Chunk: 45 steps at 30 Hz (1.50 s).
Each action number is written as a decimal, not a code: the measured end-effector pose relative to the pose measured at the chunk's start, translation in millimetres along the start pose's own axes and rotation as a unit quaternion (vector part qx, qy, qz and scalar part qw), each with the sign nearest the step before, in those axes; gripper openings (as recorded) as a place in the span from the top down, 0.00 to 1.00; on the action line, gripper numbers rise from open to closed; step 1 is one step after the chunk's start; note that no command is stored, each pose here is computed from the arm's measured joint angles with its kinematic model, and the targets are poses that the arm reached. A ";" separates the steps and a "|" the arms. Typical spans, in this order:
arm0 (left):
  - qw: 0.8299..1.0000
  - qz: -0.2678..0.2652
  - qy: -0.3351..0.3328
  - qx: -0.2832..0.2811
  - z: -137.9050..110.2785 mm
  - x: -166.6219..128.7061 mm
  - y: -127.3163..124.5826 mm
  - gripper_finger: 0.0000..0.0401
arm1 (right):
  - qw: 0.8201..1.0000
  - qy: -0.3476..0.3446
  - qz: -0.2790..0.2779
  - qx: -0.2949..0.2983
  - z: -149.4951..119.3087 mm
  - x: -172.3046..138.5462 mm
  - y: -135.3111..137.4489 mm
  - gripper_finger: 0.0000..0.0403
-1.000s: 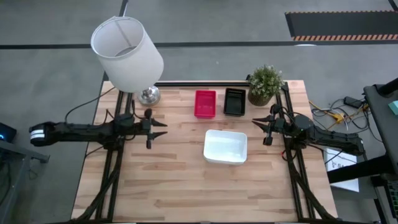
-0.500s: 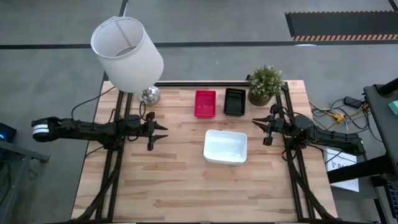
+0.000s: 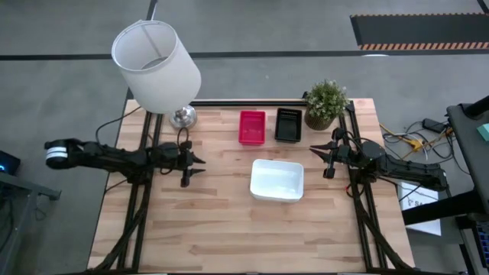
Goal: Stack baskets by color
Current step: Return to Home Position
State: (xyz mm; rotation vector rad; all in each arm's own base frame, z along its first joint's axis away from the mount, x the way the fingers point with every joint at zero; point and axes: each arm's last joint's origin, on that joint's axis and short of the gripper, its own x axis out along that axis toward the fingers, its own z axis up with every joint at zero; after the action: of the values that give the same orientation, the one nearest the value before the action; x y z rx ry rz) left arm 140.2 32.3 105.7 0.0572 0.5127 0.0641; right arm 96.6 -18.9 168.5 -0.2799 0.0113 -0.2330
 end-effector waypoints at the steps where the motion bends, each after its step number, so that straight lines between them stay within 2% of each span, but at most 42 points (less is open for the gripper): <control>1: 1.000 -0.001 0.005 -0.001 -1.0 0.6 -0.1 0.67 | 1.000 0.000 0.000 0.000 0.0 0.0 0.0 0.92; 24: 0.997 -0.015 0.079 -0.013 -18.3 9.5 -1.7 0.67 | 1.000 0.000 0.000 0.000 -0.1 0.0 0.0 0.92; 37: 0.999 -0.005 0.037 -0.005 -4.3 11.8 1.1 0.67 | 1.000 0.000 0.000 0.000 -0.1 0.0 0.0 0.92; 45: 0.999 -0.005 0.034 -0.005 -1.7 12.7 1.7 0.67 | 1.000 0.000 0.000 0.000 -0.1 0.0 0.0 0.92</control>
State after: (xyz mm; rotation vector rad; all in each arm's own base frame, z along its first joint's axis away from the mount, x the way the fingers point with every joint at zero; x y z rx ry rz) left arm 150.3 35.0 98.2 0.0433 0.5801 0.0595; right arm 96.6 -18.9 168.4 -0.2798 0.0117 -0.2329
